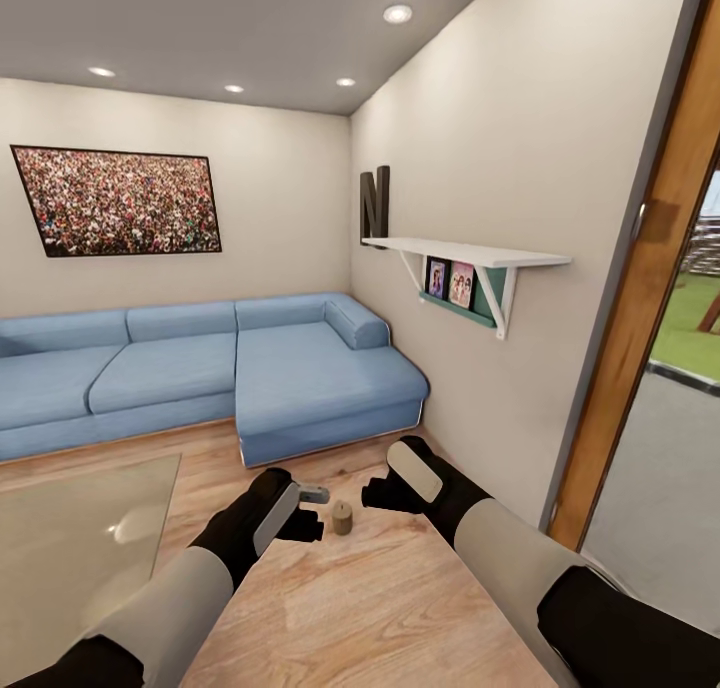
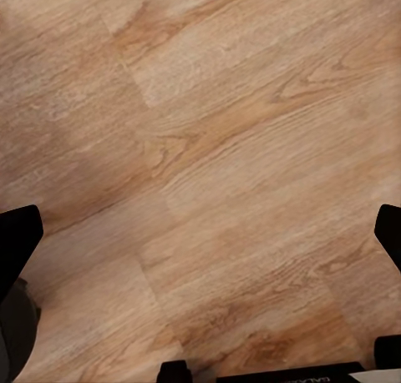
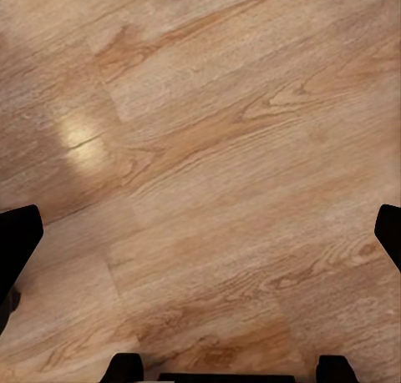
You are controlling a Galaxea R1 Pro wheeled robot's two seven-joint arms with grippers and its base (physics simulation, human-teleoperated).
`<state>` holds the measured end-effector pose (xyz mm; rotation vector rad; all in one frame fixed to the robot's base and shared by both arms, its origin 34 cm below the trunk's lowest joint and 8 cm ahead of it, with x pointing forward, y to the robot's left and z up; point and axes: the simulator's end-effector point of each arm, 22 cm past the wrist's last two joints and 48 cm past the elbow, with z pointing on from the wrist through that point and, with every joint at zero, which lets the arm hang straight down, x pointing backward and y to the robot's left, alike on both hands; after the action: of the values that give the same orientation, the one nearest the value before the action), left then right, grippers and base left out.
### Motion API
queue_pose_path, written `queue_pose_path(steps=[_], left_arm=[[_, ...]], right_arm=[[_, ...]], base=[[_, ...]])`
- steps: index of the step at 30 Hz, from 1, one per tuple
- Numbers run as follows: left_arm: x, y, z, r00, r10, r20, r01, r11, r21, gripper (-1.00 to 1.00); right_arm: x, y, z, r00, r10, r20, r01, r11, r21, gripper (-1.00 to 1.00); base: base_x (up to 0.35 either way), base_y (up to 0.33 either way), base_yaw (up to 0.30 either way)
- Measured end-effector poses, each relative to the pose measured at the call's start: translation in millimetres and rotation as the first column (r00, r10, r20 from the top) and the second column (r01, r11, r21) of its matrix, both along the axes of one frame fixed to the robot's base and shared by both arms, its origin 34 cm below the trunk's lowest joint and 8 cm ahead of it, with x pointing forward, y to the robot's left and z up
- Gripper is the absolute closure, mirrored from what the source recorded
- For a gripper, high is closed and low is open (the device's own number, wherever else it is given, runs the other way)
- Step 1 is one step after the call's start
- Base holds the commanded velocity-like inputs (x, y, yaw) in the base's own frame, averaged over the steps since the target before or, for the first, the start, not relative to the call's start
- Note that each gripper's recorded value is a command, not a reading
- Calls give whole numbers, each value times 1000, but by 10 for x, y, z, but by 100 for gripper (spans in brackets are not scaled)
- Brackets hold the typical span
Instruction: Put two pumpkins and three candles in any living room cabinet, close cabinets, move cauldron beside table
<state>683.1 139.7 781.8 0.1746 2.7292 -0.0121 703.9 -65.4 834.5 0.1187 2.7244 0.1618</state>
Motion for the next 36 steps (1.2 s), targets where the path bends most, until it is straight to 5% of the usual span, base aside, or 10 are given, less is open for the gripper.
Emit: queue_pose_path(steps=[7,13,23,31,36], left_arm=[[13,52,-109,1000,17,-1,-17,1000,-8,-100],[28,200,-224,995,101,-20,-102,993,-53,-100],[50,319,-380,989,145,-22,-145,988,-44,-100],[80,354,-503,986,166,-6,-166,985,-51,-100],[86,566,-583,973,230,7,-230,973,-1,-100]], right_arm=[[0,-16,-116,1000,0,2,0,1000,-8,-100],[6,-100,-238,1000,-8,1,8,1000,-26,-100],[-3,-253,-465,1000,-23,-7,23,998,-58,-100],[-44,-460,-623,998,-57,-14,55,987,-153,-100],[-57,-481,-711,998,-60,-14,57,984,-166,-100]], base=[[0,0,0],[0,0,0],[0,0,0],[0,0,0],[0,0,0]])
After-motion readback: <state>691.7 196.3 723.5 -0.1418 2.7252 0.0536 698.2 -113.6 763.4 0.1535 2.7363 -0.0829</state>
